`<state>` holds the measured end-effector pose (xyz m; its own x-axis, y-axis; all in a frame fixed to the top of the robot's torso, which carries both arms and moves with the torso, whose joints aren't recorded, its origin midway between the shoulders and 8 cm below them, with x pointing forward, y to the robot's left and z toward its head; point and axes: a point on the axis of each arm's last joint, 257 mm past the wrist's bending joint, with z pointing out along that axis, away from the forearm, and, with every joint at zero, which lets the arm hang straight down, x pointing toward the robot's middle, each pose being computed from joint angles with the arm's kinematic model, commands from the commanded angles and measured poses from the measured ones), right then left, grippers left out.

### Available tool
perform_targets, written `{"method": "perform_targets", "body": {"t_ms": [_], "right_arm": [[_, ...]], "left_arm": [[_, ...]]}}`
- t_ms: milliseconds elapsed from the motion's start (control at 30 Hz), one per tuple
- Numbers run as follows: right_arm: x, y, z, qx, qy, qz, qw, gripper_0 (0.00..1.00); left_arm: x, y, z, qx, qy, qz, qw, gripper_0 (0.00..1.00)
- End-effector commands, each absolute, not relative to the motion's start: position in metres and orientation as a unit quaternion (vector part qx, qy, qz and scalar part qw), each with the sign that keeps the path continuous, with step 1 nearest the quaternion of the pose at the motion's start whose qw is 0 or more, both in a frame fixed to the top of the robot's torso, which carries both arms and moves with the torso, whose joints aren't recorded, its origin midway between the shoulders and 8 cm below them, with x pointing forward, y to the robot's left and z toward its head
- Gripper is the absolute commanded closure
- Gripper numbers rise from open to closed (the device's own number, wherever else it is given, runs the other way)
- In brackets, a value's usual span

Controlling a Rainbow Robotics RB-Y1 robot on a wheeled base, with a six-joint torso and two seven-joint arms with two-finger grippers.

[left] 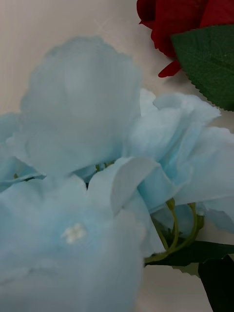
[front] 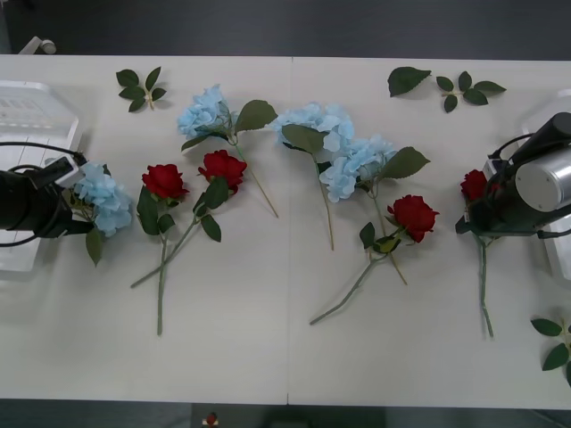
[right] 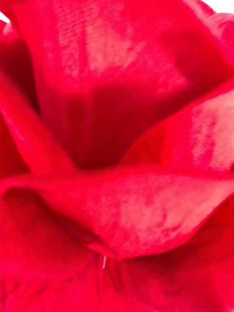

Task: Put the red flowers into the right box and the blue flowers into the left box

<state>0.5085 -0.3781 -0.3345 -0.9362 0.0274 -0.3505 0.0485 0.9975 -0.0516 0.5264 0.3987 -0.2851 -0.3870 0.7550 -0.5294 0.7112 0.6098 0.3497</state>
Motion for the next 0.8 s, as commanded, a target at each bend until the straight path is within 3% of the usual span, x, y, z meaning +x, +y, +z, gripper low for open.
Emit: {"method": "perform_targets", "body": {"t_ms": [33, 167, 267, 300, 367, 400, 433, 533, 733, 800], "right_arm": [[0.512, -0.378, -0.333, 0.003, 0.983, -0.029, 0.179, 0.06], [0.511, -0.375, -0.338, 0.005, 0.984, -0.026, 0.175, 0.14], [0.511, -0.375, -0.340, 0.006, 0.984, -0.027, 0.175, 0.26], [0.512, -0.375, -0.340, 0.006, 0.984, -0.026, 0.176, 0.35], [0.512, -0.374, -0.339, 0.007, 0.984, -0.024, 0.177, 0.52], [0.512, -0.374, -0.340, 0.007, 0.984, -0.023, 0.176, 0.63], [0.512, -0.374, -0.340, 0.008, 0.984, -0.023, 0.176, 0.72], [0.512, -0.374, -0.340, 0.007, 0.984, -0.023, 0.177, 0.76], [0.516, -0.373, -0.339, 0.004, 0.983, -0.023, 0.184, 1.00], [0.518, -0.372, -0.338, 0.002, 0.982, -0.022, 0.188, 1.00]], "left_arm": [[0.524, 0.409, -0.296, 0.429, 0.834, 0.046, 0.343, 0.02], [0.521, 0.405, -0.308, 0.422, 0.836, 0.045, 0.348, 0.10], [0.519, 0.403, -0.315, 0.417, 0.837, 0.043, 0.351, 0.19], [0.518, 0.403, -0.316, 0.415, 0.837, 0.044, 0.353, 0.31], [0.517, 0.403, -0.319, 0.414, 0.838, 0.043, 0.352, 0.80], [0.517, 0.402, -0.319, 0.415, 0.838, 0.042, 0.352, 1.00], [0.517, 0.402, -0.319, 0.414, 0.838, 0.041, 0.352, 1.00], [0.517, 0.397, -0.317, 0.409, 0.839, 0.030, 0.357, 1.00], [0.515, 0.371, -0.292, 0.379, 0.841, -0.050, 0.382, 1.00], [0.517, 0.361, -0.279, 0.372, 0.838, -0.075, 0.392, 1.00]]}}
